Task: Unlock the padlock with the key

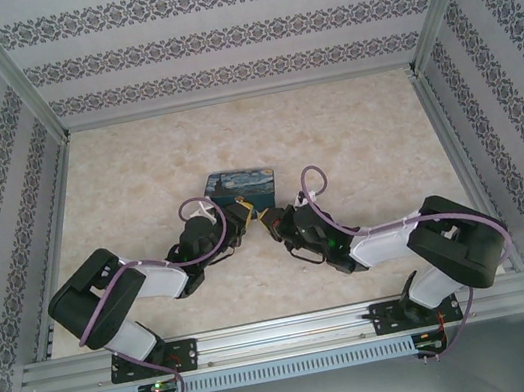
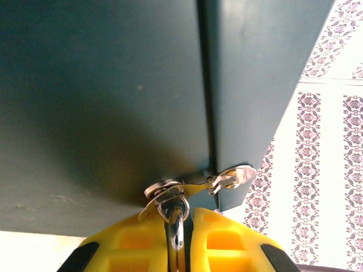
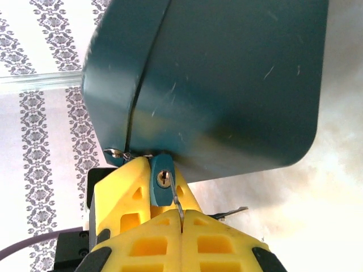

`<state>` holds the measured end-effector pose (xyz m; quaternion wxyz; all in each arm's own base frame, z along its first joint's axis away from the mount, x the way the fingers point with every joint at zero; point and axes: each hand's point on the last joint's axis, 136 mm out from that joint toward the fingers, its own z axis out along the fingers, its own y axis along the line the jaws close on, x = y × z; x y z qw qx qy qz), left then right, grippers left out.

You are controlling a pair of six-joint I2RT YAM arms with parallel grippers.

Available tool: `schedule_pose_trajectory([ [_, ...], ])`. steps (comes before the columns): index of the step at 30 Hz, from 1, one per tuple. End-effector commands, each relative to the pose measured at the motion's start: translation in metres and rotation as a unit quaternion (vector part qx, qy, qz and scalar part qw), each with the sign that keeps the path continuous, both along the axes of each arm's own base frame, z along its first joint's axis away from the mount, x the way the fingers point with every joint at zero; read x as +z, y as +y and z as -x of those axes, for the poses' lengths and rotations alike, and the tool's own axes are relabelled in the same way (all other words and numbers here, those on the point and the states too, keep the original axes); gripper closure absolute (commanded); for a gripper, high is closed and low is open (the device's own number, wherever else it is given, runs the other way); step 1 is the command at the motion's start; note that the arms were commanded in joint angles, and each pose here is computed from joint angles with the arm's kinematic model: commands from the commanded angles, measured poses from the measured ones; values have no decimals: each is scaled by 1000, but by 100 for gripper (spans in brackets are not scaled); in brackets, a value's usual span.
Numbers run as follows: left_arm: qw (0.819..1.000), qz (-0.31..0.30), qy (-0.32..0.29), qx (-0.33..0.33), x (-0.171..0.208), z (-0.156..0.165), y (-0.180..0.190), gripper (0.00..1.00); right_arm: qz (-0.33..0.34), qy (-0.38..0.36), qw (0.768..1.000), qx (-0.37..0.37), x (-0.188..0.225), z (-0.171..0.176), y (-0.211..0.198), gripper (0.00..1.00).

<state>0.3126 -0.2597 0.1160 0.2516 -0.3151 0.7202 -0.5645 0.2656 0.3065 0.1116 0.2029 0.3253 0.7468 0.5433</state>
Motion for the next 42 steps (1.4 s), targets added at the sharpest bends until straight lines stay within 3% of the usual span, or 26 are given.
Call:
schedule_pose_trajectory([
  [1,997,34,-56,-44,38,9,-18,100,-21,-5,1000,14,9,7,5,100],
  [10,997,21,-48,-56,33,13,-20,100,-8,-7,1000,14,0,1,-17,100],
  [19,996,8,-42,-74,25,16,-23,100,9,-34,994,102,17,10,-37,100],
  [29,994,46,-47,-90,30,9,-35,100,5,-33,991,130,16,24,-45,100],
  [42,993,51,-49,-97,32,11,-35,100,6,-6,995,99,-1,23,-52,100],
])
